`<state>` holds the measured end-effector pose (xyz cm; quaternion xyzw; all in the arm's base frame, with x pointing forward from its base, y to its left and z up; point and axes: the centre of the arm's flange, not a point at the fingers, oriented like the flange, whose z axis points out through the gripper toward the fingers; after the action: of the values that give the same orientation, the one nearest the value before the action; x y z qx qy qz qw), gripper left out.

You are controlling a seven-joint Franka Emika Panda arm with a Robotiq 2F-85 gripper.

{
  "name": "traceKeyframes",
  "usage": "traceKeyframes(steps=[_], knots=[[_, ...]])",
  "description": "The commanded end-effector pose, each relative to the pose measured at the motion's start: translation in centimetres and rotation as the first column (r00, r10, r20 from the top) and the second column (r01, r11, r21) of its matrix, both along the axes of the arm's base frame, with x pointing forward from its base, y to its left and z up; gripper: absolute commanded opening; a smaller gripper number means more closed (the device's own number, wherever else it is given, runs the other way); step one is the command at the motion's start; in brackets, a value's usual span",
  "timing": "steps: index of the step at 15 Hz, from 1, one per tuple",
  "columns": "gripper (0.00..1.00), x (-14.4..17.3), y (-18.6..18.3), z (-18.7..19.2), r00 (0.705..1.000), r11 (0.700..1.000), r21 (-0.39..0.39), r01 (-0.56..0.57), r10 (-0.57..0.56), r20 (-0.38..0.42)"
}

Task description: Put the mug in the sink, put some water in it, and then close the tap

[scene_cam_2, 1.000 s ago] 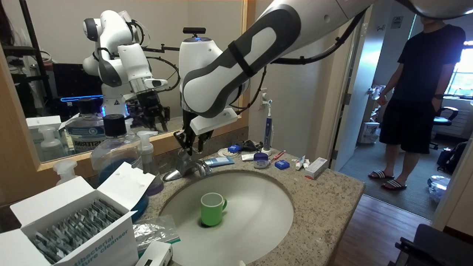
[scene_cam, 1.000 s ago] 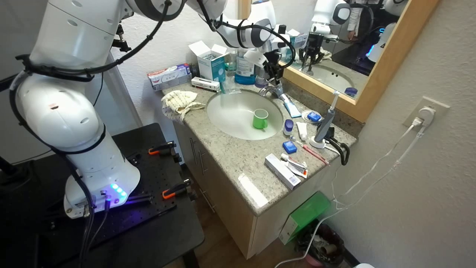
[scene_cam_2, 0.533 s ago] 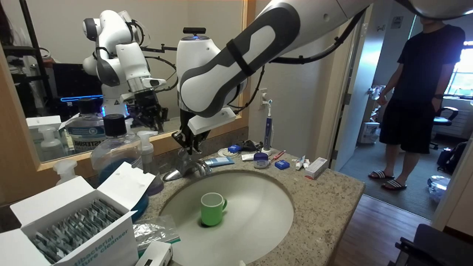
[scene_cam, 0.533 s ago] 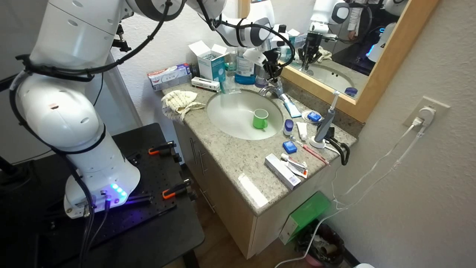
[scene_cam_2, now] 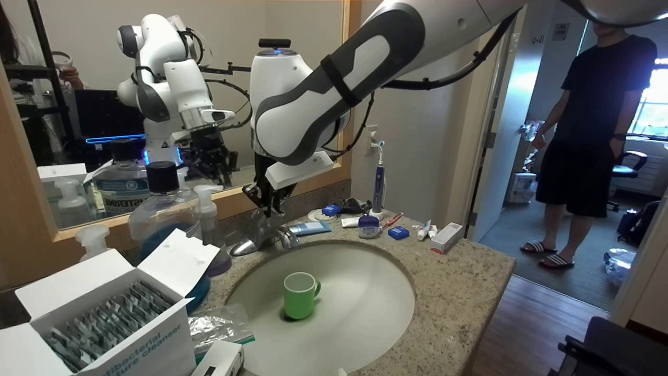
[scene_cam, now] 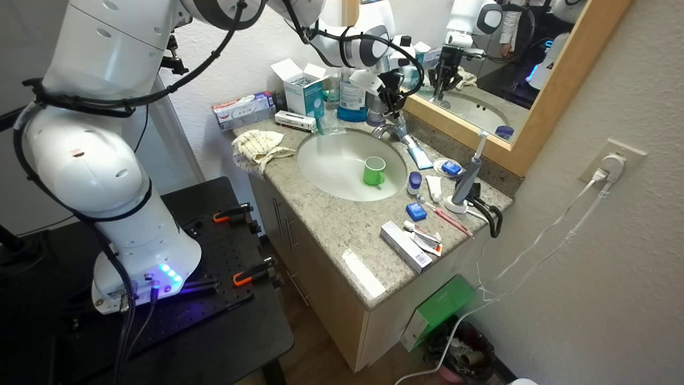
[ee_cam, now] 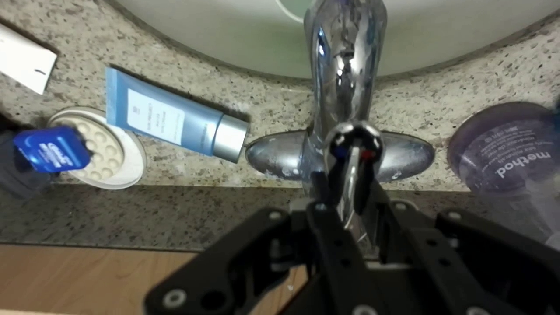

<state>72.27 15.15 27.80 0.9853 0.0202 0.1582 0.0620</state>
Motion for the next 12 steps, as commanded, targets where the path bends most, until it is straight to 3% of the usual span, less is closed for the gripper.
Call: traceKeyframes(steps=[1,7,12], knots=[[0.53,-1.2,-0.7,3.7,0.998,1.000,0.021,-0.003,0.001,0.059],[0.99,-1.5,-1.6,6.3,0.995,0.999,0.031,0.010,-0.013,0.098],[1.00,-3.4,-3.1,3.7,0.998,0.998,0.053,0.024,-0.027,0.065]])
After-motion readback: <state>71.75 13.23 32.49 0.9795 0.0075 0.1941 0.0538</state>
